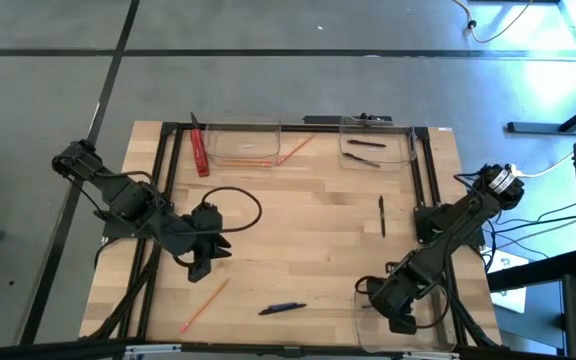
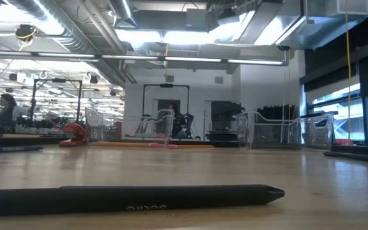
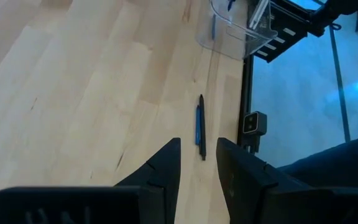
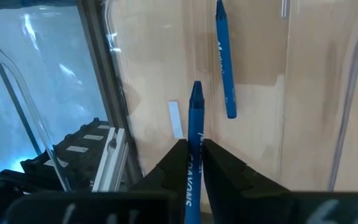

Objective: Sort crayons/erasers/pens/pencils in bins
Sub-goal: Put the blue crayon into the bottom transparent bin

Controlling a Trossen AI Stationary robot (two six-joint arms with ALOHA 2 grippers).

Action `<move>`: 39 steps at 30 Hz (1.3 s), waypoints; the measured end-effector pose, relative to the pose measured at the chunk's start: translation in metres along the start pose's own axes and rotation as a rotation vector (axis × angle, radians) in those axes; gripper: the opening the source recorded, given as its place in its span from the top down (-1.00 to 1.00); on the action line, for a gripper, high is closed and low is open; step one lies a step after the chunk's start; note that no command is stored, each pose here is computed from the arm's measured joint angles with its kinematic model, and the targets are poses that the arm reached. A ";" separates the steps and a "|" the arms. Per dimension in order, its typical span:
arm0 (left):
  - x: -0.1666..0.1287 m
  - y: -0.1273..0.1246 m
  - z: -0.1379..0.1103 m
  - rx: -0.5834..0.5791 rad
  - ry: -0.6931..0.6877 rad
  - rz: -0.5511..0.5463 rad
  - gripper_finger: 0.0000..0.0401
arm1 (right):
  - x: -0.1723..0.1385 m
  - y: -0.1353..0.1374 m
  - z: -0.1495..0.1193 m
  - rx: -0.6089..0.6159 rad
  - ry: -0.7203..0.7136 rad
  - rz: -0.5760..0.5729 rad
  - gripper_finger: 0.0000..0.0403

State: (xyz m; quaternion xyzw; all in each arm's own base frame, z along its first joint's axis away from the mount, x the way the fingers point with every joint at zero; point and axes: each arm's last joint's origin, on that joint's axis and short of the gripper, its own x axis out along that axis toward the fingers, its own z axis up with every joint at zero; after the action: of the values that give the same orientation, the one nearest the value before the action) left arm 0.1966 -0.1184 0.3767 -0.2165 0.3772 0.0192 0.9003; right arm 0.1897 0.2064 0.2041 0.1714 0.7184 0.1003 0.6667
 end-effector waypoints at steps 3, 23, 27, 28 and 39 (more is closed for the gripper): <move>0.000 0.000 0.000 0.000 0.000 0.000 0.52 | 0.000 0.000 0.000 0.002 0.000 0.000 0.74; 0.000 0.001 0.001 -0.003 -0.036 0.039 0.52 | -0.008 0.008 0.003 -0.011 -0.014 0.034 0.77; 0.000 0.003 0.000 -0.009 -0.039 0.060 0.52 | -0.016 0.016 0.005 -0.022 -0.034 0.062 0.92; 0.000 0.003 0.000 -0.025 -0.040 0.061 0.52 | -0.019 0.019 0.006 -0.026 -0.041 0.072 0.95; -0.010 0.035 -0.025 -0.315 0.163 0.412 0.52 | -0.084 0.034 0.036 0.042 -0.242 0.099 0.91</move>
State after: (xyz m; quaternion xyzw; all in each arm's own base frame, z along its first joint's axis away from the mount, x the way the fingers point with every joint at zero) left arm 0.1652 -0.0959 0.3551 -0.2734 0.4771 0.2430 0.7991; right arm 0.2334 0.2027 0.2914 0.2315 0.6253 0.0964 0.7390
